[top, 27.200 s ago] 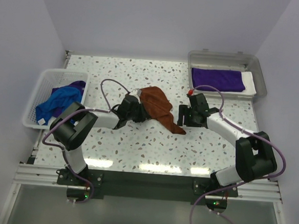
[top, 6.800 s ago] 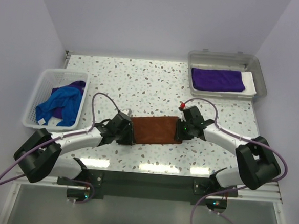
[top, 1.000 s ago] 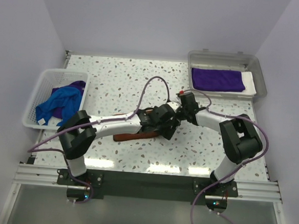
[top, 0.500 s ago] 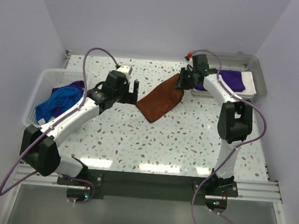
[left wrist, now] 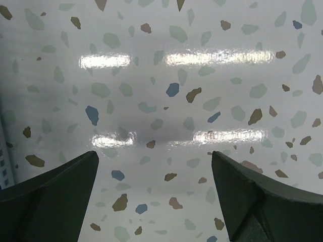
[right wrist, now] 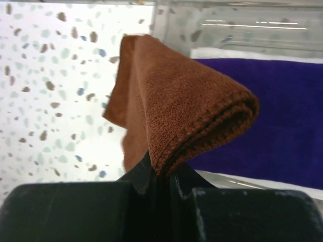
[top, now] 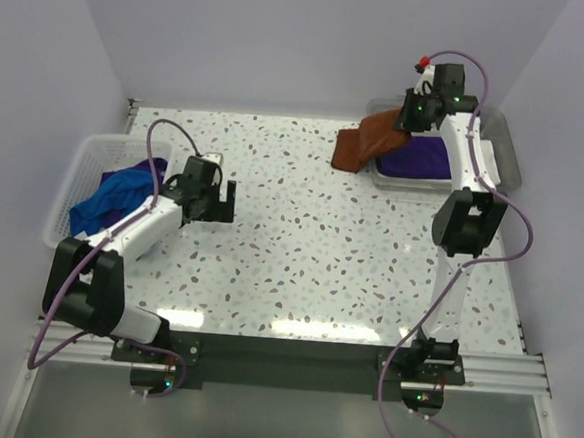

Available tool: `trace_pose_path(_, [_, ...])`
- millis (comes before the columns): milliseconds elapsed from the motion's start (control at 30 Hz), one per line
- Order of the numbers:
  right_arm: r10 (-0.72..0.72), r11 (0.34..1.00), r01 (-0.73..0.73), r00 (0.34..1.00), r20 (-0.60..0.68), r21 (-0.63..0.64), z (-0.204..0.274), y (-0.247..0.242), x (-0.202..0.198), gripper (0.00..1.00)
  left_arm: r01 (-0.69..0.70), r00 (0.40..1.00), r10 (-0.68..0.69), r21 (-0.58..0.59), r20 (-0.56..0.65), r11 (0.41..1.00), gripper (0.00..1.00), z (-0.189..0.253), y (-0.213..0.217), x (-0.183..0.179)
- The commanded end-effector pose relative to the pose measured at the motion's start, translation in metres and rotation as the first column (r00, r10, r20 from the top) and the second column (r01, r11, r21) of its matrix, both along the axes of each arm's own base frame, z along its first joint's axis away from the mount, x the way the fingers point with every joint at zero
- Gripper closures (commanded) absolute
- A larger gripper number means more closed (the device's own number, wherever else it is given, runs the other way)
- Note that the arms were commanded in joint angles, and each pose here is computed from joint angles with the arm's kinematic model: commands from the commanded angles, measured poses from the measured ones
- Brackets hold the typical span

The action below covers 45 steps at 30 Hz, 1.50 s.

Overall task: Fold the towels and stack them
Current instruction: Neatly place the folded towel into the bin

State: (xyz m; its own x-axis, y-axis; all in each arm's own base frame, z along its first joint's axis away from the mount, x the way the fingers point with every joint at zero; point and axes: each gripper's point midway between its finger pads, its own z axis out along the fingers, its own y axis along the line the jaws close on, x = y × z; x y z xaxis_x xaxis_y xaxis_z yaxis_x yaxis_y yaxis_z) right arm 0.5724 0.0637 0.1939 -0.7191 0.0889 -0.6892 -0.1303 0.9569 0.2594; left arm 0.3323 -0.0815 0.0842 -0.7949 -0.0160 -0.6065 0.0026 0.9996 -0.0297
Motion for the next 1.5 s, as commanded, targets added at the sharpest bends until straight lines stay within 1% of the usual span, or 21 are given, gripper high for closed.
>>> trace_pose_path(0, [0.017,0.998,-0.017,1.0,-0.008,-0.066,0.002,-0.045,-0.006,1.0,0.002,0.999,-0.002,0.014,0.032,1.0,0.0,0.0,0.006,0.007])
trace_pose_path(167, [0.032,0.981,-0.033,0.999,-0.004,-0.19,-0.006,-0.092,-0.007,1.0,-0.021,0.999,0.02,0.032,0.026,0.999,0.0,-0.005,0.011,0.008])
trace_pose_path(333, [-0.006,0.979,0.012,1.0,0.027,-0.206,-0.004,-0.124,-0.005,1.0,-0.031,0.999,0.03,0.046,0.012,0.998,0.0,-0.012,0.013,0.009])
trace_pose_path(567, [-0.031,0.972,0.049,0.996,0.08,-0.232,0.008,-0.142,0.004,1.0,-0.025,1.0,0.025,0.048,-0.01,0.999,0.0,-0.021,0.012,0.008])
trace_pose_path(1100, [-0.099,0.946,0.143,0.982,0.159,-0.291,0.024,-0.175,0.015,1.0,-0.019,0.999,0.021,0.055,-0.034,0.998,0.0,-0.029,0.013,0.005])
trace_pose_path(1333, [-0.132,0.925,0.179,0.979,0.158,-0.334,0.013,-0.19,0.019,1.0,-0.018,0.999,0.02,0.054,-0.036,0.998,0.0,-0.03,0.012,0.005])
trace_pose_path(1433, [-0.14,0.923,0.179,0.981,0.138,-0.34,-0.003,-0.193,0.023,1.0,-0.015,0.999,0.017,0.053,-0.038,0.998,0.0,-0.03,0.012,0.005])
trace_pose_path(1467, [-0.149,0.921,0.184,0.981,0.127,-0.345,-0.01,-0.195,0.023,0.98,-0.015,0.999,0.017,0.054,-0.041,0.998,0.0,-0.031,0.012,0.005])
